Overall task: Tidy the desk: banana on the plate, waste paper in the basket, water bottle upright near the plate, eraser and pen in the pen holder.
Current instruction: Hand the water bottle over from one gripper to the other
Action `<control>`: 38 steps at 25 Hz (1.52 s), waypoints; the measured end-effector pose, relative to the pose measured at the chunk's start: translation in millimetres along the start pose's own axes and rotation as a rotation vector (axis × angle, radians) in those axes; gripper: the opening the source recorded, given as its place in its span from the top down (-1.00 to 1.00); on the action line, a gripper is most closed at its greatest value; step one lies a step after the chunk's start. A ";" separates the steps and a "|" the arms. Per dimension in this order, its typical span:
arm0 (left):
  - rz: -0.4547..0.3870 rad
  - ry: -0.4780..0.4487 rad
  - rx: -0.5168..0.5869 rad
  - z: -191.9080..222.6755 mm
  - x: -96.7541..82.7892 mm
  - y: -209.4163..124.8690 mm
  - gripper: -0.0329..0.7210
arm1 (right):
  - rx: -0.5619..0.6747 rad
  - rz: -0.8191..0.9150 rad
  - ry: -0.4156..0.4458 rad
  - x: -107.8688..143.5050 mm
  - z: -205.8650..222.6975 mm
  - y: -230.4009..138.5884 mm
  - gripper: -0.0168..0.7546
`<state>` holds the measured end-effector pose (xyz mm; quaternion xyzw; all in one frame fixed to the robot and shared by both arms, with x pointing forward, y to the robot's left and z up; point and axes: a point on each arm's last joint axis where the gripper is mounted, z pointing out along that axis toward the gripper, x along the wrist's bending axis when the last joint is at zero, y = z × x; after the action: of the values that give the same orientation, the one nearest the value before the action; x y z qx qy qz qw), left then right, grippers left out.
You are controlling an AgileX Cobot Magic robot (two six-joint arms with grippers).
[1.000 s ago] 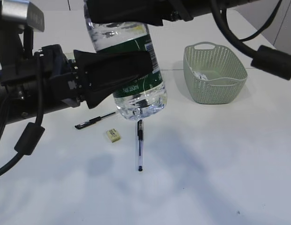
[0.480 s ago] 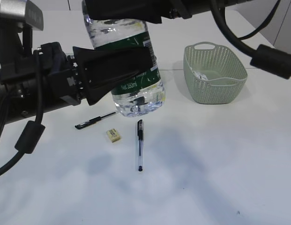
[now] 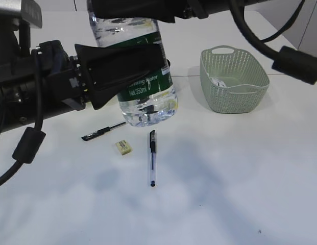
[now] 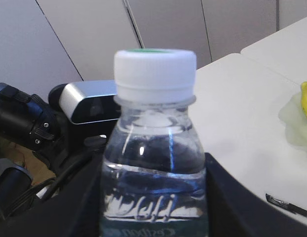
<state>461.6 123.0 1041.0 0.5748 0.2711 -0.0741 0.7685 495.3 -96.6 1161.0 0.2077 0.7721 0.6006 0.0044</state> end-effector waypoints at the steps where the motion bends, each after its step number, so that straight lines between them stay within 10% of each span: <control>1: 0.000 0.000 0.000 0.0 0.0 0.0 -0.65 | 0.000 0.000 0.000 0.0 0.0 0.0 -0.02; 14: 0.000 -0.007 -0.004 0.3 -1.2 0.4 -0.29 | -0.002 0.000 -0.006 -0.5 0.0 0.2 -0.04; 27: 0.089 0.102 -0.043 -10.0 15.0 8.9 -0.21 | -0.020 -0.003 -0.060 -5.2 -0.4 2.6 -0.47; 32: 0.095 0.243 -0.086 -29.9 38.4 23.0 -0.21 | 0.080 -0.006 -0.073 -6.2 -0.8 -5.9 -0.48; 38: 0.132 0.353 -0.121 -58.6 58.8 39.7 -0.20 | 0.356 0.083 -0.290 -23.4 -9.3 -31.4 -0.48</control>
<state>508.6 201.8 1033.7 0.5481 0.3673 0.0949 0.7454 504.4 -118.9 1128.7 0.3211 0.8480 0.4182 0.0539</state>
